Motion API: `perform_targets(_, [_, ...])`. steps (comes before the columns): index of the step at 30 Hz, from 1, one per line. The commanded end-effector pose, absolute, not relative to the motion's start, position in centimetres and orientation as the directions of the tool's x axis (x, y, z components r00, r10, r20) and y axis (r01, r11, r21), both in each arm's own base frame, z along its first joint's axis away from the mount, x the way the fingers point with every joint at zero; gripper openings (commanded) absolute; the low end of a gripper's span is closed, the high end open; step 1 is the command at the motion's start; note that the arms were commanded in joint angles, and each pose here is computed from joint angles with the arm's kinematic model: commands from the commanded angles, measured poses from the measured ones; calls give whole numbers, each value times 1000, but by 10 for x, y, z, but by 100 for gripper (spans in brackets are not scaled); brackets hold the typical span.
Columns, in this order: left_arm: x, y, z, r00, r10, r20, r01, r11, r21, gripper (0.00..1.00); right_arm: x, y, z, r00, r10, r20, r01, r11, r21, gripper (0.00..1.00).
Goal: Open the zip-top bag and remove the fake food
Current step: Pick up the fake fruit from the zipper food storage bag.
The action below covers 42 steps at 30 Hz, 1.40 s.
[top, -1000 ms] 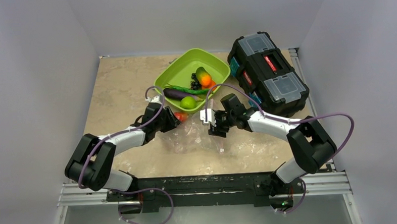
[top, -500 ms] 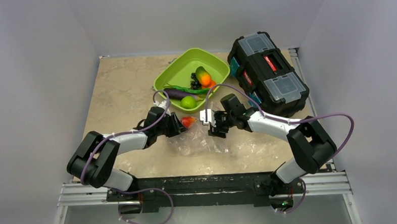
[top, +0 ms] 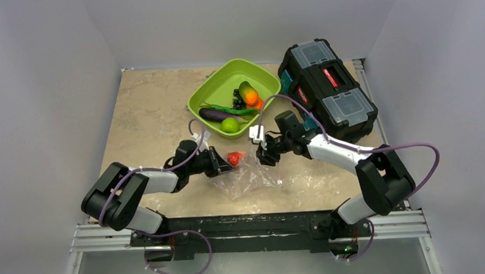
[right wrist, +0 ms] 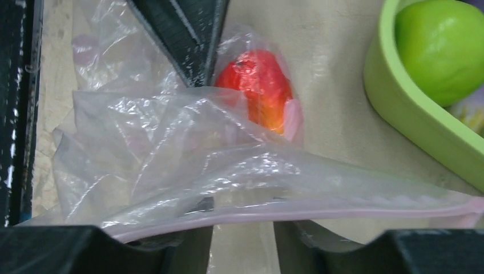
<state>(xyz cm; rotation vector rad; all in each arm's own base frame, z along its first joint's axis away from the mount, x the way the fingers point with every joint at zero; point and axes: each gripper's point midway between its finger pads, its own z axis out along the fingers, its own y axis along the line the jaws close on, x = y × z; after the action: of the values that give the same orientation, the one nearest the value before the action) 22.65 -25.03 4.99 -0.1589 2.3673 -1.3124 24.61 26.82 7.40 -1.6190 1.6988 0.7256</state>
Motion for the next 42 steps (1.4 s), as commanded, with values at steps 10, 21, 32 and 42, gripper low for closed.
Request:
perform_targets(10, [225, -284, 80, -894, -349, -280, 132, 390, -911, 0, 281, 272, 89, -231, -541, -809, -947, 317, 58, 30])
perform_targets(21, [212, -262, 95, -872, -322, -368, 173, 502, -848, 48, 286, 263, 73, -261, -593, -762, -936, 347, 50, 31])
perform_targets(32, [224, -207, 113, -797, -238, -555, 168, 796, -582, 63, 283, 266, 71, -257, -600, -758, -942, 331, 57, 30])
perform_targets(42, [226, -209, 97, -797, -218, -563, 186, 798, -573, 58, 271, 275, 76, -245, -587, -771, -958, 270, 99, 31])
